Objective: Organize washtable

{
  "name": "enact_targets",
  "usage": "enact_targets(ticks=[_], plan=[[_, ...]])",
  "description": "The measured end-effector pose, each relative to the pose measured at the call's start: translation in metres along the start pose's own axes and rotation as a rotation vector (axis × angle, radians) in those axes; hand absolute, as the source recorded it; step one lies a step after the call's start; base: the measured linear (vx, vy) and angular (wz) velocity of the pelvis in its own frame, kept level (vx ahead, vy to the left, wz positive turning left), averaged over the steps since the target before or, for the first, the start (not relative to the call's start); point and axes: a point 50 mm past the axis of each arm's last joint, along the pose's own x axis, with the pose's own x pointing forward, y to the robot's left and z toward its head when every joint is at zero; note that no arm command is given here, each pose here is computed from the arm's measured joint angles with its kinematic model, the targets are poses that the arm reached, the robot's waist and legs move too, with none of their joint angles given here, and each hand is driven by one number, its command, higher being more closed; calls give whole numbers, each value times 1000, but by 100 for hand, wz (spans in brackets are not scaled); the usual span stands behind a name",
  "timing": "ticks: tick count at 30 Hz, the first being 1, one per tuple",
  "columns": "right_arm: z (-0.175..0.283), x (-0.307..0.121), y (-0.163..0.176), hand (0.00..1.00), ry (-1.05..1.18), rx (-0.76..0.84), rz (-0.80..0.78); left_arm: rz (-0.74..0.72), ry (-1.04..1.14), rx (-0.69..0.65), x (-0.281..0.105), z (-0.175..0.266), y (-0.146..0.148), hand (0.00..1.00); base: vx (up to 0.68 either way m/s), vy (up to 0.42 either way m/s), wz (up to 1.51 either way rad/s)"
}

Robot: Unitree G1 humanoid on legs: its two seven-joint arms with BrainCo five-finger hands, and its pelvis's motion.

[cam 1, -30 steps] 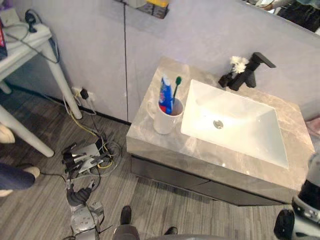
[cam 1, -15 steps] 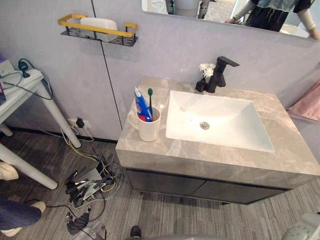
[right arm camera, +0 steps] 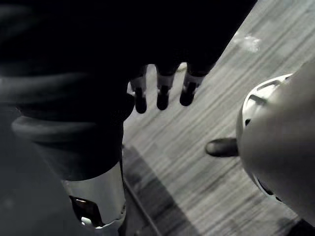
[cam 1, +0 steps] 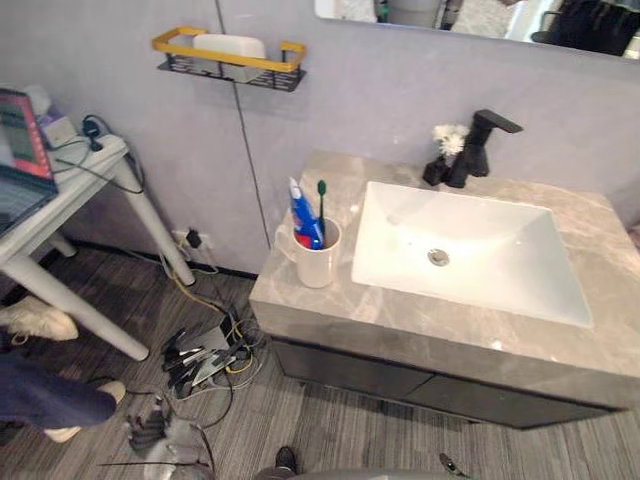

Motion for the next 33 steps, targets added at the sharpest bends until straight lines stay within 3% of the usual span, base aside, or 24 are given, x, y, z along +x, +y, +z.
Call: enact_targets(ticks=[4,9,12,15,18,21,33], plan=[[10,-2,26,0,-51,-150,123,-94,-157,-54,-7,38,-25,100,41,38,24],[15,-3,40,0,-90,-267,194,-267,-422,15,-34,90,-53,100,37,33,24],[11,-3,39,0,-69,-283,210,-425,-455,81,-55,97,-63,100,23,19,12],[8,-2,38,0,-51,-308,212,-669,-361,100,-84,83,-81,100,-10,14,7],[8,1,34,0,-32,-342,218,-991,-150,26,-122,59,-105,100,-47,21,6],[15,4,32,0,-45,-378,228,-1190,-49,-20,-142,53,-117,100,-45,10,2],[20,7,23,0,-53,-481,242,-1457,208,-51,-183,24,-127,100,19,6,-18]])
